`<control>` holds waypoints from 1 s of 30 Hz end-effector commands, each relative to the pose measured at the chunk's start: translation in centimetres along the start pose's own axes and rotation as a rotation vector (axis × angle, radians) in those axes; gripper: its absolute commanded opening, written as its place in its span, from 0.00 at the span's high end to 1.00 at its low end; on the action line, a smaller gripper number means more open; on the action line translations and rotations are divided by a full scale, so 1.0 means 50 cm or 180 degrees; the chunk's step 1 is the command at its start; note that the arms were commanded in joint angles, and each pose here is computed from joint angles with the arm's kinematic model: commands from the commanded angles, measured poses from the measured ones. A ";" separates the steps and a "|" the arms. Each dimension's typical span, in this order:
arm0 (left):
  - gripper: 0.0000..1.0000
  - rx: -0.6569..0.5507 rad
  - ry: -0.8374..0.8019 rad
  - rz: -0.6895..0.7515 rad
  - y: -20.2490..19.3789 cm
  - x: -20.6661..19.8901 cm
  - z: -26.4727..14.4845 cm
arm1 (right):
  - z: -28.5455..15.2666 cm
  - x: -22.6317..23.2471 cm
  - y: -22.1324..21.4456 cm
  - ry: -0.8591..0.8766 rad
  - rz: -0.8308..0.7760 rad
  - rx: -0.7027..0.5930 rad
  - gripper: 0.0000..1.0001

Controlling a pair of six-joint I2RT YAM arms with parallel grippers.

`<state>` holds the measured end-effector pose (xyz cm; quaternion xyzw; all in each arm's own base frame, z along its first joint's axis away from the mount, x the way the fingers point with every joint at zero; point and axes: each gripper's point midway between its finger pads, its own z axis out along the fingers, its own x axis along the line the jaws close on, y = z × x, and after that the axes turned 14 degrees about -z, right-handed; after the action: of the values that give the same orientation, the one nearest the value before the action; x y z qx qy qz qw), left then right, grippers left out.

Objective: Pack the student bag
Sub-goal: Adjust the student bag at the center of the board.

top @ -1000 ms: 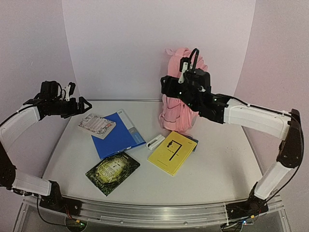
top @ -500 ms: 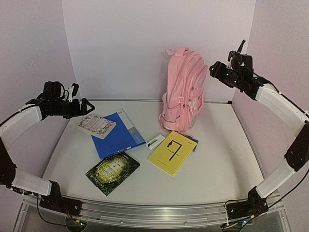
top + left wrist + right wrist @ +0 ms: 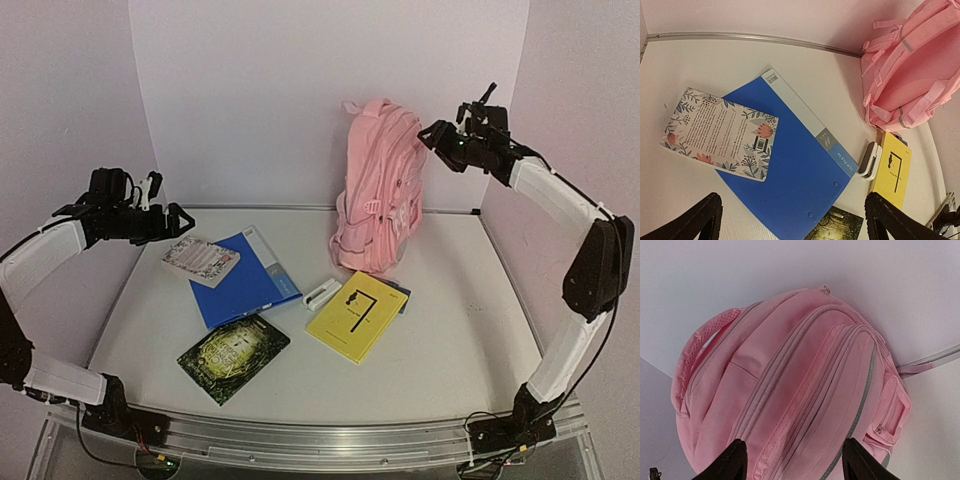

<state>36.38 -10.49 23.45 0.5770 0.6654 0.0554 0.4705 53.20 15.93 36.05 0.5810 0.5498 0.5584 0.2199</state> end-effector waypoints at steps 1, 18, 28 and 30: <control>0.00 -0.0115 -0.0022 0.0129 0.015 -0.016 -0.018 | 0.037 0.002 0.004 0.0096 0.0135 0.0019 0.39; 0.00 -0.0089 -0.0107 0.0120 0.012 -0.031 -0.022 | -0.034 0.093 0.001 0.0464 0.0654 -0.0215 1.00; 0.00 -0.0106 -0.0138 0.0130 0.012 -0.039 -0.028 | -0.134 0.212 -0.047 0.0289 0.1197 -0.0809 1.00; 0.00 -0.0094 -0.0161 0.0137 0.010 -0.043 -0.028 | -0.147 0.227 -0.061 0.0271 0.1336 -0.0899 1.00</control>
<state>36.00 -10.93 24.01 0.5801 0.6585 0.0560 0.4761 45.98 23.43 34.25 0.6385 0.4436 0.6095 0.1550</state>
